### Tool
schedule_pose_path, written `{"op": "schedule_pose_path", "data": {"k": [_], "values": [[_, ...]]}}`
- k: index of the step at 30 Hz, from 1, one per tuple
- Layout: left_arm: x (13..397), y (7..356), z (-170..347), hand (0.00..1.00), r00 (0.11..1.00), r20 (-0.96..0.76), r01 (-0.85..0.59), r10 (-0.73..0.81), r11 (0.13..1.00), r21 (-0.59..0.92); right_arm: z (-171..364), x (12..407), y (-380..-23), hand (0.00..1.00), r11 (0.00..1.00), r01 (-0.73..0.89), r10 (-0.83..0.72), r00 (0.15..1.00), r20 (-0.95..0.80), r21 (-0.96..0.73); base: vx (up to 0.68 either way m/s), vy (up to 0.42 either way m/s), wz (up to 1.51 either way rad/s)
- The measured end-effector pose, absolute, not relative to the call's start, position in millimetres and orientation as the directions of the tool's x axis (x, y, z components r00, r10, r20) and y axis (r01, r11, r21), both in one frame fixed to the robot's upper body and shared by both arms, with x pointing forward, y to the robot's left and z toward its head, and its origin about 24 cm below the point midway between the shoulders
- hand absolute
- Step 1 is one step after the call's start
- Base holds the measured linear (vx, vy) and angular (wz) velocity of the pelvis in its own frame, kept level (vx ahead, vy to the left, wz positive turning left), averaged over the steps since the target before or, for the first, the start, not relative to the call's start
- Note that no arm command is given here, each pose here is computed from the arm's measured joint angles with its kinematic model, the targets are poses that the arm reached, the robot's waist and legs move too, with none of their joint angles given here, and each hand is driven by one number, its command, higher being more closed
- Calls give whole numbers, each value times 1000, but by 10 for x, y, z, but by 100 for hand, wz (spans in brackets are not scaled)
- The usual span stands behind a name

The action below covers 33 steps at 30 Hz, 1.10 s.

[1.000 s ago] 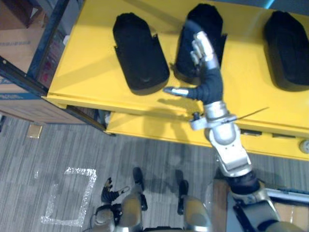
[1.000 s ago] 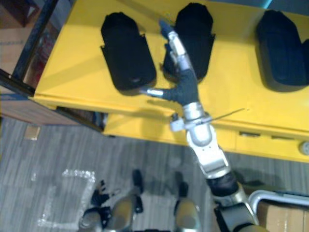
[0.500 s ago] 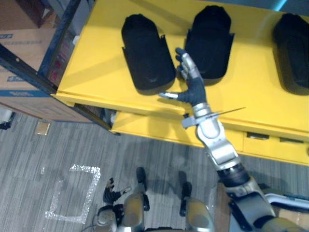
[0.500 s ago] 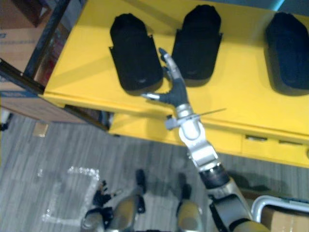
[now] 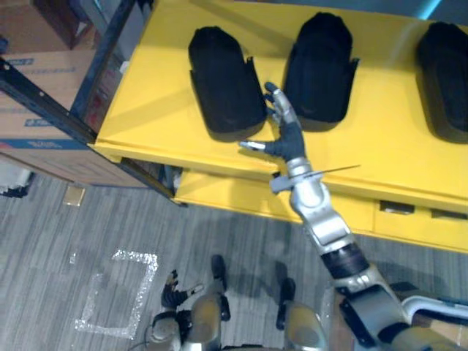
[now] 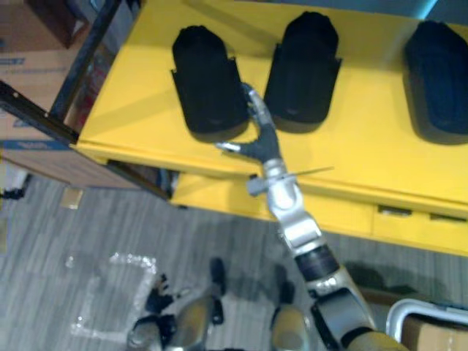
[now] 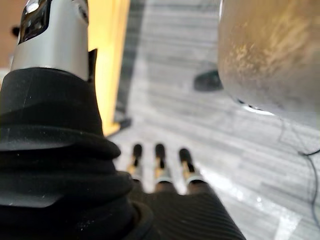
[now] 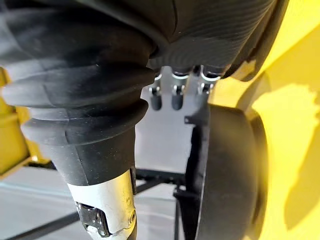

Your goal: Walk over and take plastic housings, then place them on the shelf

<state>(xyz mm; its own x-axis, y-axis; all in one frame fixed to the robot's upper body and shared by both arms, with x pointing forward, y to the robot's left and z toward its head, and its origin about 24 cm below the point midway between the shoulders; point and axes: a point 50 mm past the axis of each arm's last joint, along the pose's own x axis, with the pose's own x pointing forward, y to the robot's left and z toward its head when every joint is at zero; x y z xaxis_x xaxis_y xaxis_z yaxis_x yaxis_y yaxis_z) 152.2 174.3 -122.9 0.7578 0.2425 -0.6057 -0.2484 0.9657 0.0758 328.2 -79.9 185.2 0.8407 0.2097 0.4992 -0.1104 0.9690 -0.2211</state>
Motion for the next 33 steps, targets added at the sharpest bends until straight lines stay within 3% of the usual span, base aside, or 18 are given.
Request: {"op": "schedule_pose_path", "data": {"k": [18, 33], "values": [[1527, 1720, -1224, 0, 765, -603, -231, 226, 970, 71, 1747, 3483, -984, 0, 973, 135, -29, 876, 481, -188, 0, 0, 0], [1524, 1718, -1226, 0, 762, -606, -241, 227, 969, 60, 1785, 3559, -1180, 0, 948, 286, -179, 845, 504, -142, 0, 0, 0]]}}
